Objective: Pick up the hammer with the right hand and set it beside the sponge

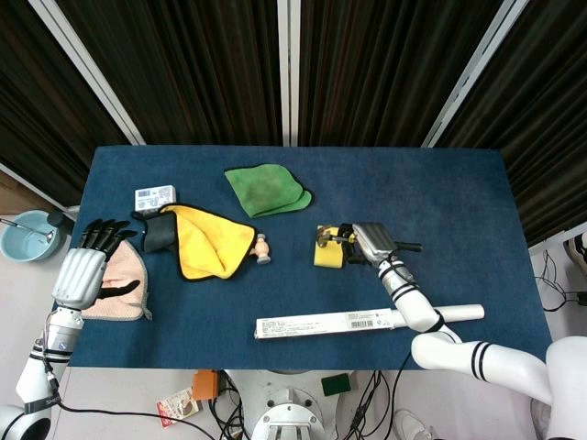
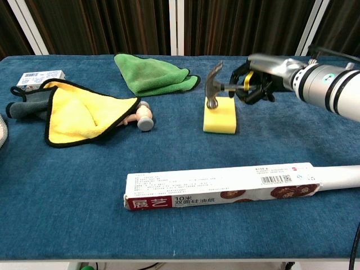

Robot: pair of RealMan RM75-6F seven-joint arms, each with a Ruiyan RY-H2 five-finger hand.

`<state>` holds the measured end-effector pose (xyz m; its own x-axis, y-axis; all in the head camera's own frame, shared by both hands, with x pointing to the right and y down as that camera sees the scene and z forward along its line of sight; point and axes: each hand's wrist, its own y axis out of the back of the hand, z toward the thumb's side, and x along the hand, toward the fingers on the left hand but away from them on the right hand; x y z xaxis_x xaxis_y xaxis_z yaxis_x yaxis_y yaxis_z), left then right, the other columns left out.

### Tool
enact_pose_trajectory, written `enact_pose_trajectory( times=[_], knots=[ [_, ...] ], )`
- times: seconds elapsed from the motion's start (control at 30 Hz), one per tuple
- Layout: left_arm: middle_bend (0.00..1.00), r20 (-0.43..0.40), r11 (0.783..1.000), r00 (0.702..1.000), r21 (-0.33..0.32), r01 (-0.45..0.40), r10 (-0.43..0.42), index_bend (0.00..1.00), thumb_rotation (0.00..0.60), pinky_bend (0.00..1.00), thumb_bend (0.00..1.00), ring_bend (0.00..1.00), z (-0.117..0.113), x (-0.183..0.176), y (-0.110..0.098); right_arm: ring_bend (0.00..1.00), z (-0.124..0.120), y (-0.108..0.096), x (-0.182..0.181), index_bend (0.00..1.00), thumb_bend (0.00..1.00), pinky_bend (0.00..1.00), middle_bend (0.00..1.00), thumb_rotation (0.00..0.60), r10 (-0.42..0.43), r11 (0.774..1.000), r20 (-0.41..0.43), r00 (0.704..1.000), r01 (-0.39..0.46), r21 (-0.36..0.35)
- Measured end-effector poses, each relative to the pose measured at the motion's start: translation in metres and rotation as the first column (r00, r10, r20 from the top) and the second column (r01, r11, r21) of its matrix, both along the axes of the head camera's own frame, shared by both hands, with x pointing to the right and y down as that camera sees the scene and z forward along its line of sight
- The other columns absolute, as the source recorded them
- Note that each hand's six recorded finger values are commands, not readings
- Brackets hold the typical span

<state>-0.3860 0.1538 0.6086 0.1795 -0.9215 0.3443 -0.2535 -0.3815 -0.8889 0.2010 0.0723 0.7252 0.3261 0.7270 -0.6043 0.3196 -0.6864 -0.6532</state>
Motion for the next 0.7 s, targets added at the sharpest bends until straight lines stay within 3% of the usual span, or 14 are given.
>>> enact_pose_trajectory(
  times=[0.23,0.47,0.7],
  knots=[
    [0.14,-0.004,1.000,1.000,0.002,-0.001,0.001,0.23,0.600,0.08,0.04,0.08,-0.001,0.001,0.001,0.81,-0.019,-0.014,0.039,1.00,1.00,0.77,0.88,0.600,0.166,0.983,0.100,0.981,-0.173,0.065],
    [0.14,-0.009,1.000,1.000,0.000,-0.014,0.014,0.23,0.600,0.08,0.04,0.08,0.000,0.007,0.000,0.76,-0.001,-0.024,0.076,1.00,1.00,0.70,0.83,0.600,0.238,0.969,0.033,0.971,-0.240,0.057],
    [0.14,-0.005,1.000,1.000,-0.006,-0.018,0.018,0.23,0.600,0.08,0.04,0.08,0.001,0.009,-0.001,0.71,0.026,-0.033,0.081,0.97,1.00,0.62,0.77,0.600,0.251,0.968,-0.018,0.968,-0.251,0.018]
  ],
)
